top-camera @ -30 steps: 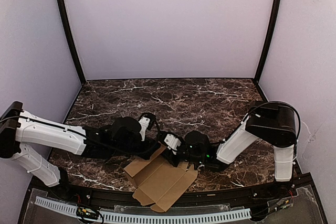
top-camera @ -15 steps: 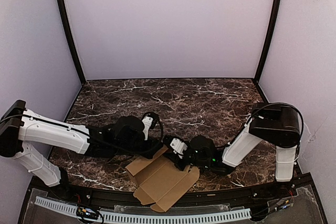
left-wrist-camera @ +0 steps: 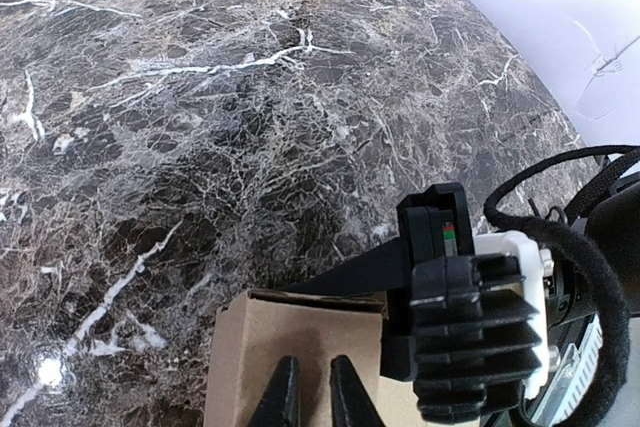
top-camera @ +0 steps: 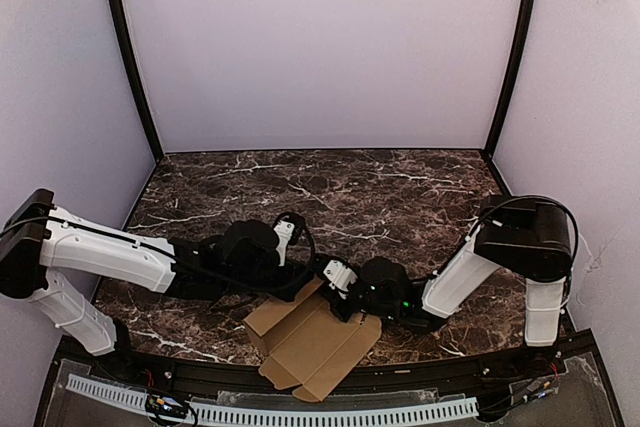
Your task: Fold the paper box
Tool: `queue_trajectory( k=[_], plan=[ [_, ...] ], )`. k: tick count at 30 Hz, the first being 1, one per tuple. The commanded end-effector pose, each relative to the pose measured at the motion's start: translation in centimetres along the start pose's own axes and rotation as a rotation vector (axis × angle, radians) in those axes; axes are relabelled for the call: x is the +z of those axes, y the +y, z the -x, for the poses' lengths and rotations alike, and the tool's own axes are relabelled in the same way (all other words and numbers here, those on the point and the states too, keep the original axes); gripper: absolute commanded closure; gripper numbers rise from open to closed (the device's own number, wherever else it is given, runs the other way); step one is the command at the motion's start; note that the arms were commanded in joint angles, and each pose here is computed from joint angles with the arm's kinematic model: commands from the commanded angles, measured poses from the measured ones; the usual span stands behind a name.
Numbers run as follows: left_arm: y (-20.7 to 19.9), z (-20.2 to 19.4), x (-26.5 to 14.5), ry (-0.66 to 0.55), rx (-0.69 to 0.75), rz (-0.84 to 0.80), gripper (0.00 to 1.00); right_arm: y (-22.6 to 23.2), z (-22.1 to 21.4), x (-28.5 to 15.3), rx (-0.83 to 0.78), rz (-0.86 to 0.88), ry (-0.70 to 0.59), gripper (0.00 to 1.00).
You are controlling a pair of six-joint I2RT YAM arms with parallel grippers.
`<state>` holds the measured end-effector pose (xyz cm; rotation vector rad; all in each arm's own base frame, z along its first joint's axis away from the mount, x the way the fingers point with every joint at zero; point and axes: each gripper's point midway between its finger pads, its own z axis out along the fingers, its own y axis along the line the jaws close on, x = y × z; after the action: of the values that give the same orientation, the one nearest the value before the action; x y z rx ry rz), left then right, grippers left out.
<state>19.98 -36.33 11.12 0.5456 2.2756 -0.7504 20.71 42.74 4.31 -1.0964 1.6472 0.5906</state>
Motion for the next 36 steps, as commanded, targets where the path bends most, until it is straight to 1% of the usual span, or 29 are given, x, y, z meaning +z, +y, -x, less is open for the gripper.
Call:
queue_trajectory(
  k=[1, 4, 5, 7, 13, 18, 21, 31, 36],
  plan=[
    [0.2, -1.3, 0.6, 0.059, -0.006, 0.003, 0.89, 0.0, 3.3, 0.5, 0.024, -0.015, -0.110, 0.88],
    [-0.1, -1.1, 0.8, 0.058, -0.007, -0.007, 0.89, 0.1, 3.5, 0.5, 0.031, -0.010, -0.117, 0.99],
    [-0.2, -1.1, 1.0, 0.061, -0.008, -0.007, 0.89, 0.2, 3.6, 0.6, 0.033, -0.008, -0.119, 1.00],
    [-0.3, -1.1, 1.1, 0.062, -0.010, -0.009, 0.89, 0.4, 3.5, 0.6, 0.033, -0.005, -0.119, 1.00],
    [-0.4, -0.7, 1.1, 0.054, -0.012, -0.006, 0.82, 0.9, 3.7, 0.5, 0.031, -0.004, -0.130, 1.00],
    [0.3, -0.8, 0.7, 0.060, -0.012, 0.032, 0.81, 1.1, 3.6, 0.5, 0.036, -0.003, -0.129, 1.00],
    [0.7, -0.6, 0.3, 0.056, -0.012, 0.053, 0.78, 1.3, 3.5, 0.5, 0.038, 0.001, -0.127, 1.00],
    [1.1, 0.7, -1.2, 0.015, 0.005, 0.085, 0.74, 1.7, 3.8, -0.1, 0.064, 0.018, -0.131, 1.00],
    [1.7, -0.1, -1.2, 0.042, 0.010, 0.103, 0.75, 2.1, 3.7, -0.1, 0.071, 0.021, -0.112, 1.00]
  ],
)
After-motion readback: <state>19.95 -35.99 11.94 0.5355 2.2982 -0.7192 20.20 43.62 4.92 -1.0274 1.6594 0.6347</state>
